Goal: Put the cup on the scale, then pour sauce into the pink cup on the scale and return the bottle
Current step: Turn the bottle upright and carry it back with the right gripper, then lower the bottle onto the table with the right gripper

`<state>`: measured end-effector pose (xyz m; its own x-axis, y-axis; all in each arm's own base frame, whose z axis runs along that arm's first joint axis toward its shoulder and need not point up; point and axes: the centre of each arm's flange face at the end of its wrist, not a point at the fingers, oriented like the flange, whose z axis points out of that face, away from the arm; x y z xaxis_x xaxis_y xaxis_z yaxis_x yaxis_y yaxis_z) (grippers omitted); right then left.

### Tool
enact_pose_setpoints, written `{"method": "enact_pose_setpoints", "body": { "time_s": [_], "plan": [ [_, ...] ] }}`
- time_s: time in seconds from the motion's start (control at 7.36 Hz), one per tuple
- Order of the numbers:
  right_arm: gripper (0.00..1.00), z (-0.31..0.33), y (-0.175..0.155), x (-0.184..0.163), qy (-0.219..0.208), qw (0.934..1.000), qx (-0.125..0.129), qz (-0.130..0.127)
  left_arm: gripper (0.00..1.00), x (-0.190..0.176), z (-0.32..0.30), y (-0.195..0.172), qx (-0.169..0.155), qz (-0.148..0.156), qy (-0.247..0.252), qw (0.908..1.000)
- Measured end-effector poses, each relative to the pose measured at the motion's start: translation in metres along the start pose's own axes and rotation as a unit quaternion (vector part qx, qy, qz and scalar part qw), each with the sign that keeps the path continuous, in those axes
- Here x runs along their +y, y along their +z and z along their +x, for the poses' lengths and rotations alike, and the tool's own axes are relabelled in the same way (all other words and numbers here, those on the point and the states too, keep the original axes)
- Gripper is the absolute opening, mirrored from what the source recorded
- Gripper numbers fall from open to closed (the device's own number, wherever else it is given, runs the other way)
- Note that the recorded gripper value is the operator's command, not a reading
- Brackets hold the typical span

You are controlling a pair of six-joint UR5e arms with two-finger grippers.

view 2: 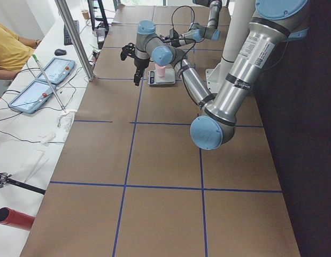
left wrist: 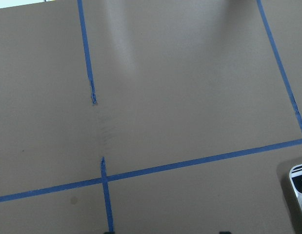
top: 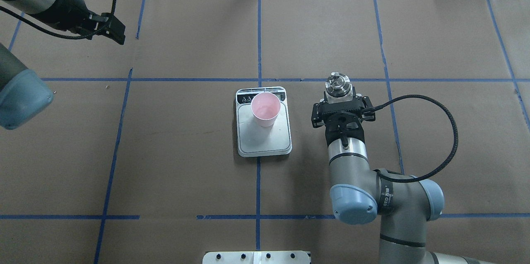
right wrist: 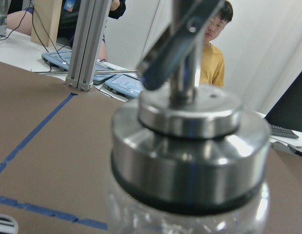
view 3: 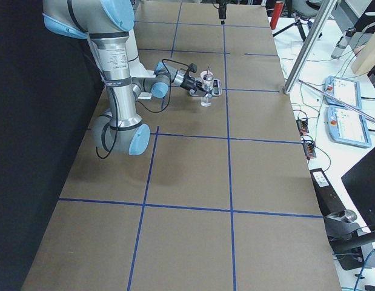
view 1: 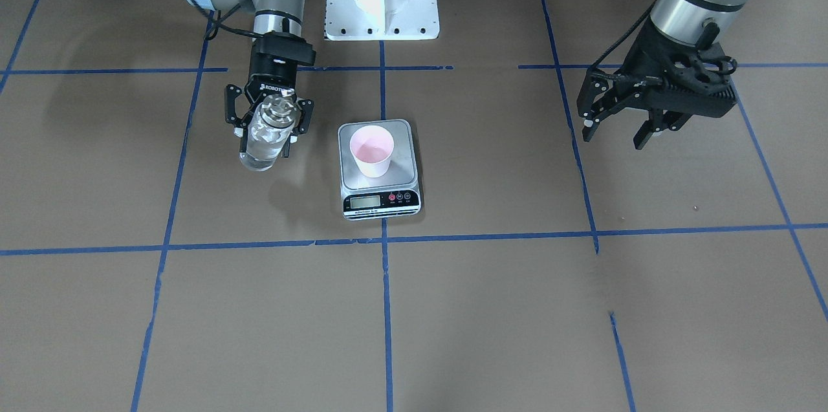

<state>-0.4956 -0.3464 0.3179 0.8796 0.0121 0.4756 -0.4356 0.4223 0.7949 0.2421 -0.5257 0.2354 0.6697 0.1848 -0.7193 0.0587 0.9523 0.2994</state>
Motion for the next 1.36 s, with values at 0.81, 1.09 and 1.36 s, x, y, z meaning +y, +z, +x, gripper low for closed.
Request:
{"method": "enact_pose_setpoints", "body": {
  "time_s": [0.81,1.09,1.36],
  "plan": [
    [0.0,0.103,0.025,0.026,0.154,0.9874,0.014,-0.035,0.77,-0.002,-0.001,-0.001,-0.008,0.01,0.0,0.9999],
    [0.0,0.112,0.035,0.047,0.155,0.987,0.024,-0.038,0.77,-0.002,0.0,-0.002,-0.009,0.011,0.0,0.9999],
    [0.0,0.119,0.041,0.059,0.145,0.9881,0.033,-0.04,0.77,-0.002,0.0,-0.001,-0.01,0.011,0.0,0.9999]
  ]
}}
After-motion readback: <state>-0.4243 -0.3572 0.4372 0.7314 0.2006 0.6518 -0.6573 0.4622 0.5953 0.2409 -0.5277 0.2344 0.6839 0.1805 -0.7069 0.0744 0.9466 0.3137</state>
